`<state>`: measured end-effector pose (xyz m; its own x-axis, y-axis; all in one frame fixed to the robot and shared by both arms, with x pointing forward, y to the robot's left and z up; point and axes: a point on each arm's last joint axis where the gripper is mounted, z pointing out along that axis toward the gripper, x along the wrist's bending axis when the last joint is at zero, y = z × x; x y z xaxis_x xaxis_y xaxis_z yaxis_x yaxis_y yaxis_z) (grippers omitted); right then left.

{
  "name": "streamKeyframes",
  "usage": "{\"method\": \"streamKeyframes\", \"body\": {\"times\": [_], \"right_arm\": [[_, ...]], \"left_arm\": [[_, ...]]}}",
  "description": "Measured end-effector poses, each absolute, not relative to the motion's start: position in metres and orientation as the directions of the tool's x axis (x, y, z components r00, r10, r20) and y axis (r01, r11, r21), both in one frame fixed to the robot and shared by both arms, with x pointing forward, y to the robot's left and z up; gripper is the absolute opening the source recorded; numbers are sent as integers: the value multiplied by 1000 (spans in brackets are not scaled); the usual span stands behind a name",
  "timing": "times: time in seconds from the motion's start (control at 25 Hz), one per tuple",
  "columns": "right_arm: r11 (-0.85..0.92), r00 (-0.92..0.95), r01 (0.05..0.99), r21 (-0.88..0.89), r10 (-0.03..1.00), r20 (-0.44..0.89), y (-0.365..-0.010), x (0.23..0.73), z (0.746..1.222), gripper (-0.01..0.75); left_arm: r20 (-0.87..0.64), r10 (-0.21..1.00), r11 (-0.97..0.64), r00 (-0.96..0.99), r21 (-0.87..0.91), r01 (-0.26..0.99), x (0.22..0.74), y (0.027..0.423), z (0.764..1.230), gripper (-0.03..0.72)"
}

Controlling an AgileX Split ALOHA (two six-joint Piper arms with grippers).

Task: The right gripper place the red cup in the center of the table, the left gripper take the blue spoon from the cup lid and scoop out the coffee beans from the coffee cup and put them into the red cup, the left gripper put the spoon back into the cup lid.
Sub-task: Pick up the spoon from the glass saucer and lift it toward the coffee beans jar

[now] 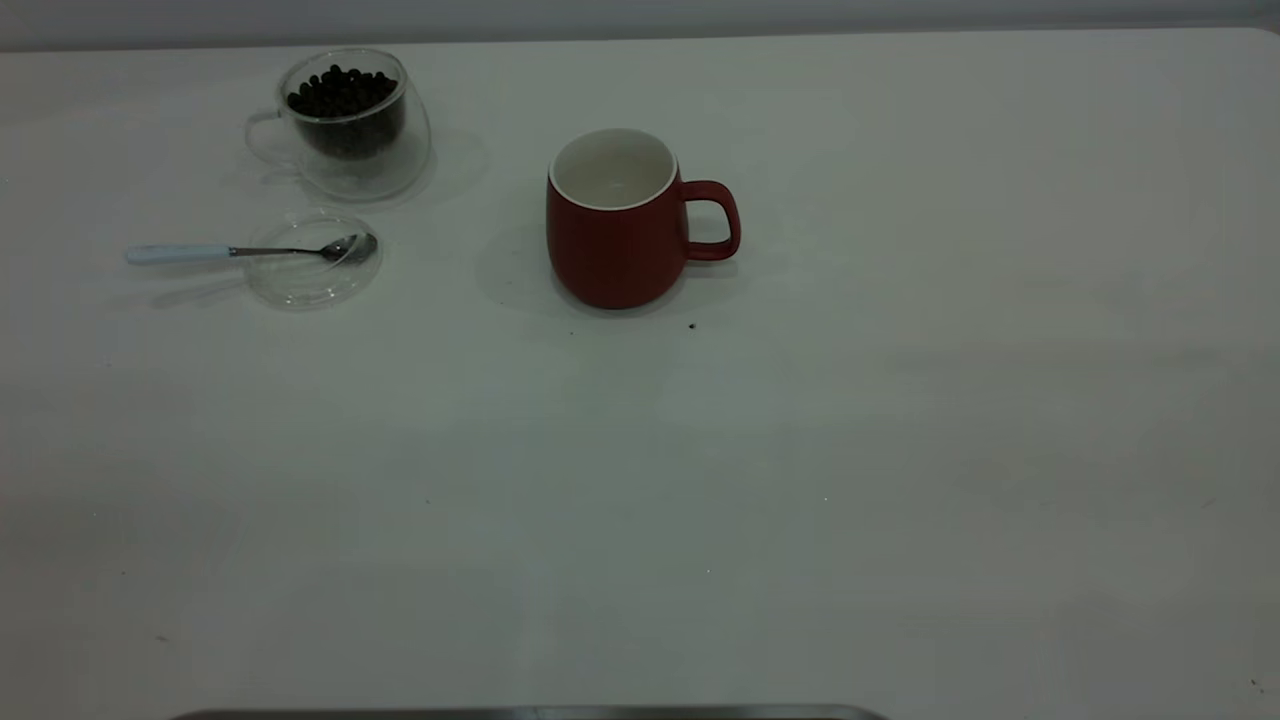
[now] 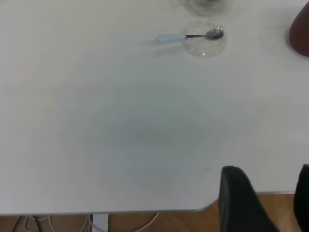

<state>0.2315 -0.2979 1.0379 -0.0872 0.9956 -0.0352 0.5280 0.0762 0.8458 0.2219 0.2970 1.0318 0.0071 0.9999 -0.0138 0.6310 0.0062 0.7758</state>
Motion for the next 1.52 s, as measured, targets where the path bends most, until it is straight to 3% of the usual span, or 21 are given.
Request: {"method": "streamKeyframes", "body": {"times": [0.92,1.08,1.28,1.52], "right_arm": [[76,-87,528,846,996,-35,-298,232,1038,582],[76,-87,528,846,996,-35,-298,232,1038,582],[76,-87,528,846,996,-35,-298,232,1038,582],[76,-87,528,846,996,-35,-298,232,1038,582]], "left_arm": [[-13,1000,5,8,776,631,222,297,1032,342],[-74,996,84,-43,760,645,222,297,1038,342],[-111,971,231,-210,639,733,248,304,1050,342],[26,960,250,-278,364,897,320,315,1035,342]]}}
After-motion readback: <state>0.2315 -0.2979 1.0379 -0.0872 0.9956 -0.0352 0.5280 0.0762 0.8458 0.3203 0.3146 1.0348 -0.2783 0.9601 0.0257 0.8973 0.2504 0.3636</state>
